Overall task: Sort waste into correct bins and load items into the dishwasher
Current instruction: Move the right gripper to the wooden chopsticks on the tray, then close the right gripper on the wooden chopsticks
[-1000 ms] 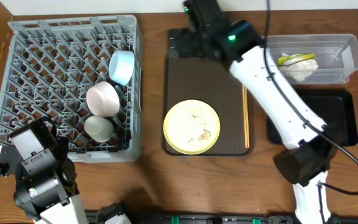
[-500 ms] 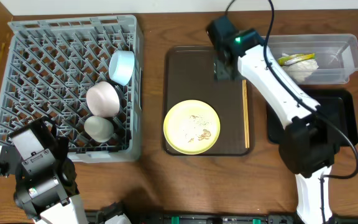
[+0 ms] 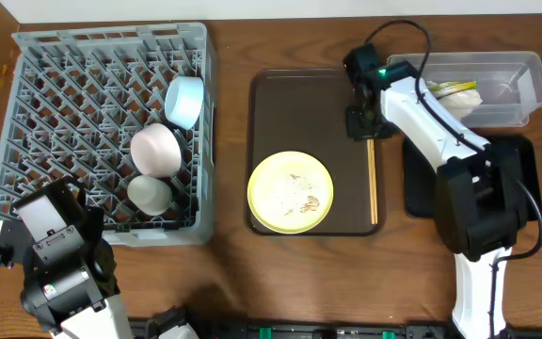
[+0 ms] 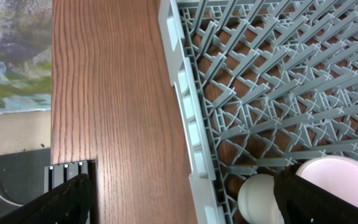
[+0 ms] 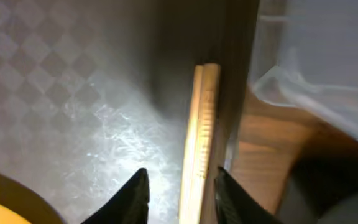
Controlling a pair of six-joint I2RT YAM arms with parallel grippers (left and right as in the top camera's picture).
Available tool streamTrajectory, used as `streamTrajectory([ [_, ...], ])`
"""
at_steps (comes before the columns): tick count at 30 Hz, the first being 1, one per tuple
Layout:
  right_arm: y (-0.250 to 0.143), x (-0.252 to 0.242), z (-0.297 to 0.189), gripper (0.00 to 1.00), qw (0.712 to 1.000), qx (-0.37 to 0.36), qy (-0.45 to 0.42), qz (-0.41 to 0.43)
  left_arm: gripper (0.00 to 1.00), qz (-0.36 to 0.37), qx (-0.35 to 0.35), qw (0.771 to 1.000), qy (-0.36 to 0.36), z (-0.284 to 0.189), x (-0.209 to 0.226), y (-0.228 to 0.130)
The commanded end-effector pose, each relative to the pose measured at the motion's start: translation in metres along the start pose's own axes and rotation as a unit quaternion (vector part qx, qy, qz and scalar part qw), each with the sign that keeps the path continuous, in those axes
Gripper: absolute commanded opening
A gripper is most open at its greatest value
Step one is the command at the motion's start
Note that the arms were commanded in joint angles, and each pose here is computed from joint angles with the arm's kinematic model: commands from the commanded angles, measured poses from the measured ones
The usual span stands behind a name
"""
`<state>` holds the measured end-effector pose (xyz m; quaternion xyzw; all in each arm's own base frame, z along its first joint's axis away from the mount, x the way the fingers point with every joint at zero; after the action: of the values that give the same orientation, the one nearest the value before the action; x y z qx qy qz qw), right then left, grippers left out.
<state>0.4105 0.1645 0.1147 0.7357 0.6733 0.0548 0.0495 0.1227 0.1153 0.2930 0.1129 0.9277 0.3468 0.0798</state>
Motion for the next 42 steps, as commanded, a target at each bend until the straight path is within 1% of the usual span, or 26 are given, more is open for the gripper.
streamTrajectory([
  [1, -0.011, 0.003, 0.013, 0.34, 0.999, 0.027, 0.025, -0.029, 0.94, -0.009, -0.009, 1.0, 0.003, -0.003, 0.001, 0.004],
  [6, -0.018, 0.0, 0.026, 0.33, 0.999, 0.031, 0.023, -0.029, 0.94, -0.009, -0.009, 1.0, 0.003, -0.003, 0.001, 0.004],
  [14, -0.02, -0.001, 0.028, 0.33, 0.999, 0.037, 0.02, -0.026, 0.94, -0.009, -0.009, 1.0, 0.003, -0.003, 0.001, 0.004],
  [19, -0.022, -0.002, 0.029, 0.27, 0.999, 0.04, 0.018, -0.015, 0.94, -0.009, -0.009, 1.0, 0.003, -0.003, 0.001, 0.004],
  [24, -0.022, 0.0, 0.029, 0.29, 0.999, 0.041, 0.026, -0.016, 0.94, -0.009, -0.009, 1.0, 0.003, -0.003, 0.001, 0.004],
  [27, -0.019, 0.001, 0.022, 0.28, 0.999, 0.036, 0.029, -0.015, 0.94, -0.009, -0.009, 1.0, 0.003, -0.003, 0.001, 0.004],
  [29, -0.019, 0.0, 0.016, 0.31, 0.999, 0.031, 0.031, -0.015, 0.94, -0.009, -0.009, 1.0, 0.003, -0.003, 0.001, 0.004],
  [33, -0.019, 0.0, 0.002, 0.4, 0.999, 0.024, 0.035, -0.015, 0.94, -0.009, -0.009, 1.0, 0.003, -0.003, 0.001, 0.004],
  [42, -0.02, -0.001, 0.002, 0.54, 0.999, 0.027, 0.033, -0.015, 0.94, -0.009, -0.009, 1.0, 0.003, -0.003, 0.001, 0.004],
])
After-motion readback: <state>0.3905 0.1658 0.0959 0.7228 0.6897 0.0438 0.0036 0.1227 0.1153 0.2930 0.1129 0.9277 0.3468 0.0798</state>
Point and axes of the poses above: each gripper's point midway between its finger pads, its own z axis out along the fingers, its own x axis along the line the jaws close on, y = z × x, the point moved 8 cm from there along -z, back along the fingers, and after that the axes turned 9 degrees about z, right-handed, at the moved point
